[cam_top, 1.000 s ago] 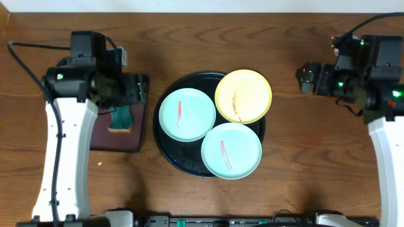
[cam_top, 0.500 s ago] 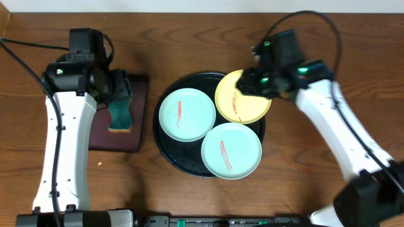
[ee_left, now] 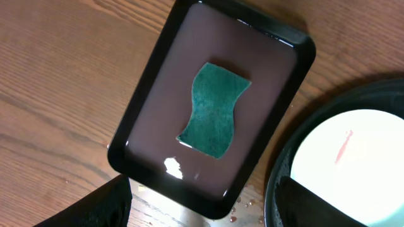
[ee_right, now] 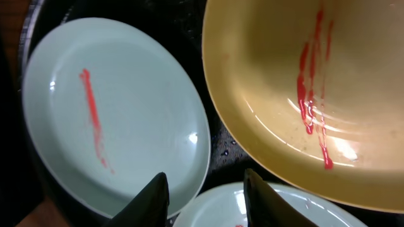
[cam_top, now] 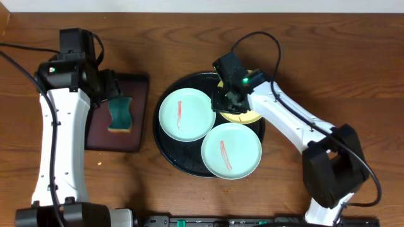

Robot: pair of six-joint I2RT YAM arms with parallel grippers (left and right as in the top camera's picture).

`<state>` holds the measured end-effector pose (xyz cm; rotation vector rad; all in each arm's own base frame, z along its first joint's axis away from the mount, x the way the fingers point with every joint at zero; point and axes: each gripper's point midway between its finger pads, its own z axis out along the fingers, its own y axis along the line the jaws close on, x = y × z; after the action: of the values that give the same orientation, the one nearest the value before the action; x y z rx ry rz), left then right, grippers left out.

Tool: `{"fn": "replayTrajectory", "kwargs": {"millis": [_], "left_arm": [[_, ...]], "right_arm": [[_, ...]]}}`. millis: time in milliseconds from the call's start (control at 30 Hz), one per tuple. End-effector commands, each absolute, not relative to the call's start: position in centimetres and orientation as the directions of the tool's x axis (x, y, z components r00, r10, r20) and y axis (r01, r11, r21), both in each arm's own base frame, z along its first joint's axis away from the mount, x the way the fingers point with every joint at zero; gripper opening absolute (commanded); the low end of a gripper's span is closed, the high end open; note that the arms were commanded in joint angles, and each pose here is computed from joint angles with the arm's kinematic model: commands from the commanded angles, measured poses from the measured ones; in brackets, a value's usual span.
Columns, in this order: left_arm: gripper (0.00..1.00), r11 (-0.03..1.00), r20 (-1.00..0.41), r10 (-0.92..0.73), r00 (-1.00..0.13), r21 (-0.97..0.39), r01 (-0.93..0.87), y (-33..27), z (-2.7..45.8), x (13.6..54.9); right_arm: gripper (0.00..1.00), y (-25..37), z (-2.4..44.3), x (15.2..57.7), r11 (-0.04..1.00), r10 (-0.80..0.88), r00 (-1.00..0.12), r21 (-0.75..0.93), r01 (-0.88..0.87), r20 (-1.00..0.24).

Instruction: Clean dirty plates on tray and stack at the side

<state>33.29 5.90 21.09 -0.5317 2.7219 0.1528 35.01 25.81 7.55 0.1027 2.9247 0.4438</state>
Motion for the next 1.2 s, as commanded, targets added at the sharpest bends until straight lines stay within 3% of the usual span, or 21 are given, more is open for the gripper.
{"fn": "replayTrajectory", "kwargs": {"millis": [0,733,833,967,1167], "left_arm": [[0.73,0.911,-0.346,-0.363,-0.865,0.064,-0.408,6.6,20.1,33.5],[0.74,0.899,-0.283,-0.362,-0.888,0.146,-0.413,7.7,17.4,34.0],[0.73,0.899,-0.286,-0.362,-0.887,0.145,-0.414,7.7,17.4,34.1],[0.74,0.899,-0.295,-0.362,-0.884,0.142,-0.415,7.7,17.3,34.4],[0.73,0.901,-0.285,-0.355,-0.890,0.147,-0.407,7.7,16.0,34.3]], "right_arm": [[0.35,26.7,5.7,35.0,0.963,0.097,-0.982,0.264,0.051,-0.161],[0.19,28.4,0.5,35.1,0.975,0.052,-0.988,0.222,0.018,-0.147],[0.15,28.8,0.0,35.1,0.972,0.028,-0.989,0.233,-0.007,-0.145],[0.01,29.1,-0.6,34.9,0.974,0.016,-0.990,0.226,-0.016,-0.138],[0.01,29.2,-0.7,34.7,0.974,-0.002,-0.990,0.222,-0.033,-0.139]]}}
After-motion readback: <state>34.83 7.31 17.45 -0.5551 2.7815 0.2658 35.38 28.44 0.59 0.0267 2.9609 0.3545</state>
